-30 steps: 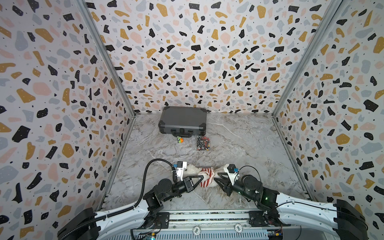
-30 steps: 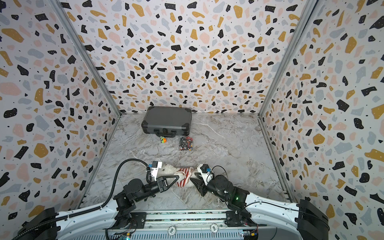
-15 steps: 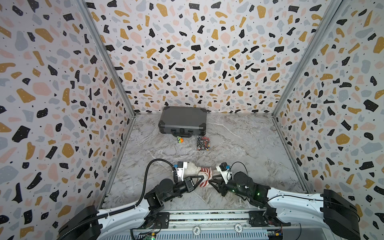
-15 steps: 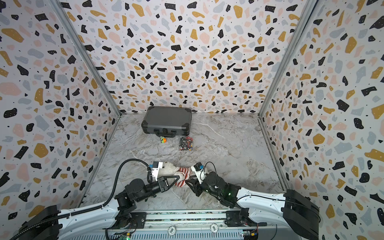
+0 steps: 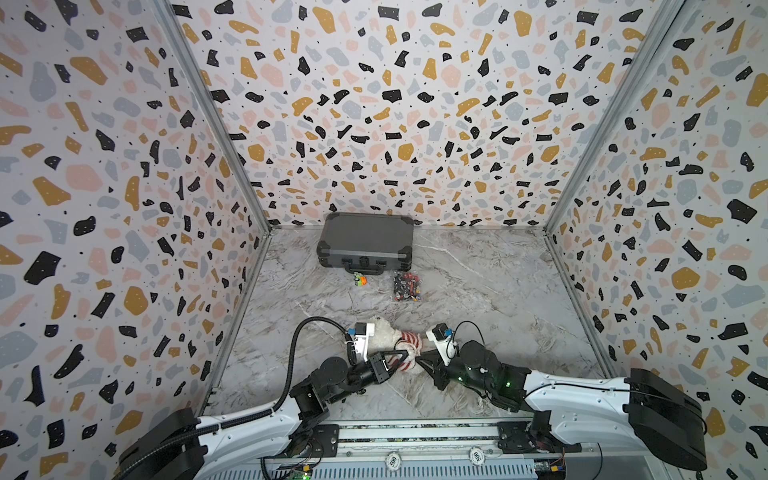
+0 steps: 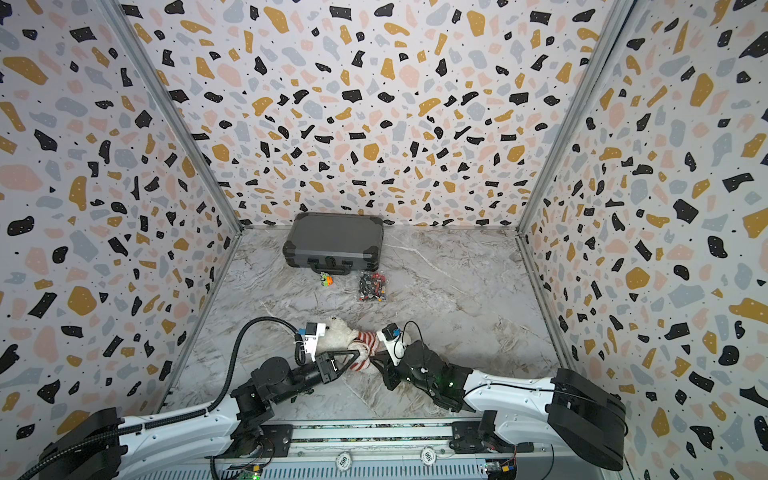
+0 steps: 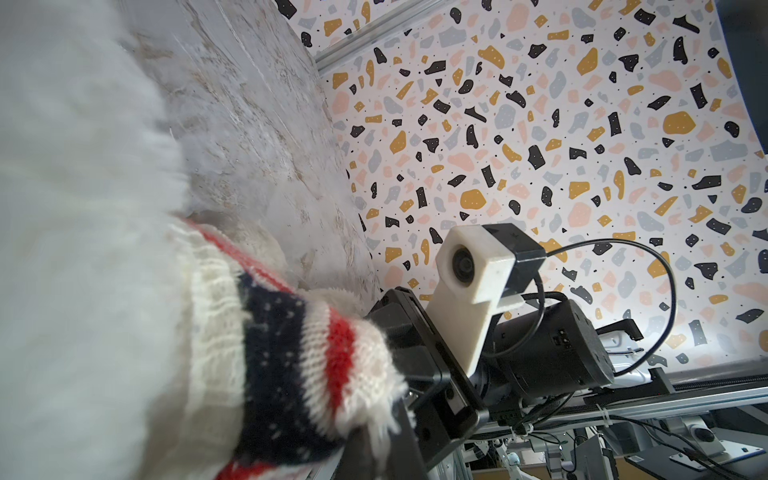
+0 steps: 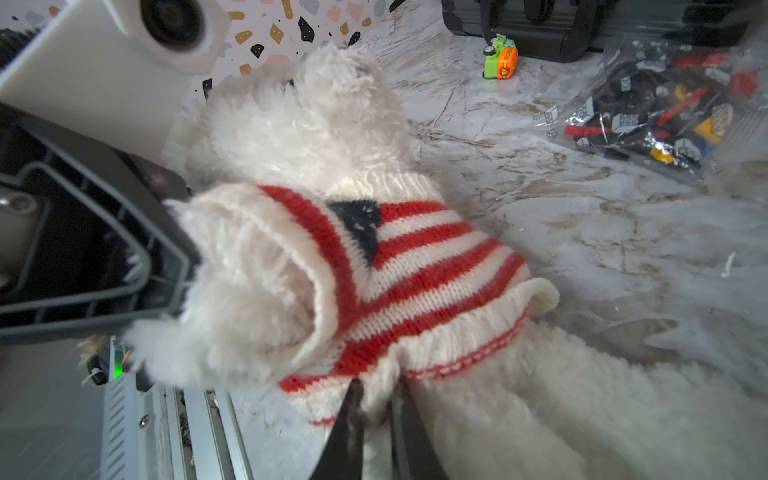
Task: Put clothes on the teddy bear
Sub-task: 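Pull the sleeves apart with both grippers, stretching the sweater along the bear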
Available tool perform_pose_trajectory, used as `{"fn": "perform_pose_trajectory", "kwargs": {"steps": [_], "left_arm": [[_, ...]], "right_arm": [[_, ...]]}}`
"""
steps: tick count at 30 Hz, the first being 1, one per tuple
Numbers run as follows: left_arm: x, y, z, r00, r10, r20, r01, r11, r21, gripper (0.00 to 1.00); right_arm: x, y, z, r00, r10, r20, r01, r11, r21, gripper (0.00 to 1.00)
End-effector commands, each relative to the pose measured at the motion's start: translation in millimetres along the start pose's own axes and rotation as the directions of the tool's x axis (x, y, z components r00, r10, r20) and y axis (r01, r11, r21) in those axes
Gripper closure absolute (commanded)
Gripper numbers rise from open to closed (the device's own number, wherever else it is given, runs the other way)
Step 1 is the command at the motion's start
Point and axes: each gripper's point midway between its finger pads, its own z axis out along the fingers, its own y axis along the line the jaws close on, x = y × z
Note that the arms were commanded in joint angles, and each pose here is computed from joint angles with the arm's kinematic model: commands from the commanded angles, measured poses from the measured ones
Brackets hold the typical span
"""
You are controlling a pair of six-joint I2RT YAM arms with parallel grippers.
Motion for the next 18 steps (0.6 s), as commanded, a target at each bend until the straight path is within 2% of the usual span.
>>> {"fn": "perform_pose_trajectory", "kwargs": {"steps": [1, 6, 10, 14, 18], "left_arm": [[-18.2, -49.5, -1.8, 0.998, 0.029, 0.064, -0.039, 0.987, 0.155, 1.0], [-17.0, -28.7, -5.7, 0.996, 0.041, 0.076, -0.046, 0.996, 0.071, 1.0], [-16.3, -4.8, -14.0, 0.994, 0.028, 0.106, -0.029, 1.0, 0.009, 1.0], [-16.3, 9.7, -18.9, 0.992, 0.021, 0.126, -0.017, 0.999, -0.031, 1.0], [-13.9, 17.0, -18.5, 0.993, 0.032, 0.114, -0.024, 0.997, -0.067, 1.0]], "right_arm": [[-3.9, -20.6, -8.9, 1.0, 0.006, 0.011, -0.007, 0.996, 0.087, 0.94], [-13.3, -45.8, -33.1, 0.997, 0.02, 0.075, -0.031, 0.988, 0.151, 0.99], [-23.5, -51.5, -46.9, 0.992, 0.02, 0.124, -0.037, 0.99, 0.135, 1.0], [-35.2, -32.3, -55.1, 0.982, -0.023, 0.186, 0.019, 0.999, 0.026, 1.0], [-37.8, -8.8, -54.4, 0.982, -0.082, 0.17, 0.098, 0.992, -0.086, 0.99]]}}
